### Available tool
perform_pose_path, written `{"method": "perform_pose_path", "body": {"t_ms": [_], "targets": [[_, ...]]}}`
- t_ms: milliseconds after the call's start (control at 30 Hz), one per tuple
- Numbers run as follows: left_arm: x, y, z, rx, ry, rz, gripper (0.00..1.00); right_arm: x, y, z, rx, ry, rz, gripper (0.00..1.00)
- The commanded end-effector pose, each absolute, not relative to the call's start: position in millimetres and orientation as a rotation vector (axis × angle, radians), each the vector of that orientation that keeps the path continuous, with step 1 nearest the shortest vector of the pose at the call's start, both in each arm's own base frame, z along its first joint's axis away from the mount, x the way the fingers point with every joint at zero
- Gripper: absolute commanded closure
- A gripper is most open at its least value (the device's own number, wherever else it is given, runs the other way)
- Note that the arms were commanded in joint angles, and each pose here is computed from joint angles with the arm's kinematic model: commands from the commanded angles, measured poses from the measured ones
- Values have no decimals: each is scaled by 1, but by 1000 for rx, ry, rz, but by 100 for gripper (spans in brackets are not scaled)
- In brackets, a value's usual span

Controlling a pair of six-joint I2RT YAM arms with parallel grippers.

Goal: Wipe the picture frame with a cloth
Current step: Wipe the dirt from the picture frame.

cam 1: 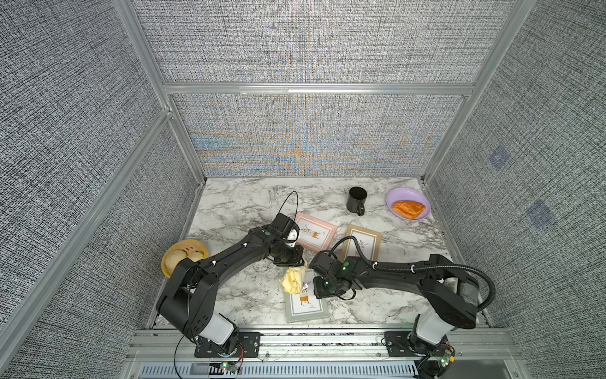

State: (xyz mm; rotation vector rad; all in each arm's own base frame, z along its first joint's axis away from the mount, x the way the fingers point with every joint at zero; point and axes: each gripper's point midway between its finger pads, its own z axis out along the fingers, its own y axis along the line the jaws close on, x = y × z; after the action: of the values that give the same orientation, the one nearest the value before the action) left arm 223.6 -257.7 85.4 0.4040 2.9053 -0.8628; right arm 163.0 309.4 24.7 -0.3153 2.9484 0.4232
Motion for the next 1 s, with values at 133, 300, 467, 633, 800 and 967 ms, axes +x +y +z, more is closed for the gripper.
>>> {"method": "perform_pose_path", "body": {"t_ms": [133, 300, 467, 633, 800, 967], "targets": [[221, -270, 72, 433, 2897, -861, 100, 168, 298, 14, -265, 2938, 329, 67], [232, -275, 70, 419, 2877, -832, 100, 171, 291, 10, -252, 2934, 263, 72], [239, -284, 59, 472, 2883, -790, 100, 172, 280, 8, -218, 2934, 197, 76], [237, -284, 43, 485, 2907, -751, 100, 175, 272, 9, -177, 2930, 142, 80], [238, -274, 28, 468, 2942, -647, 100, 173, 262, 6, -146, 2942, 85, 81], [236, -248, 18, 478, 2985, -446, 100, 170, 250, 6, -80, 2949, 32, 83]]}}
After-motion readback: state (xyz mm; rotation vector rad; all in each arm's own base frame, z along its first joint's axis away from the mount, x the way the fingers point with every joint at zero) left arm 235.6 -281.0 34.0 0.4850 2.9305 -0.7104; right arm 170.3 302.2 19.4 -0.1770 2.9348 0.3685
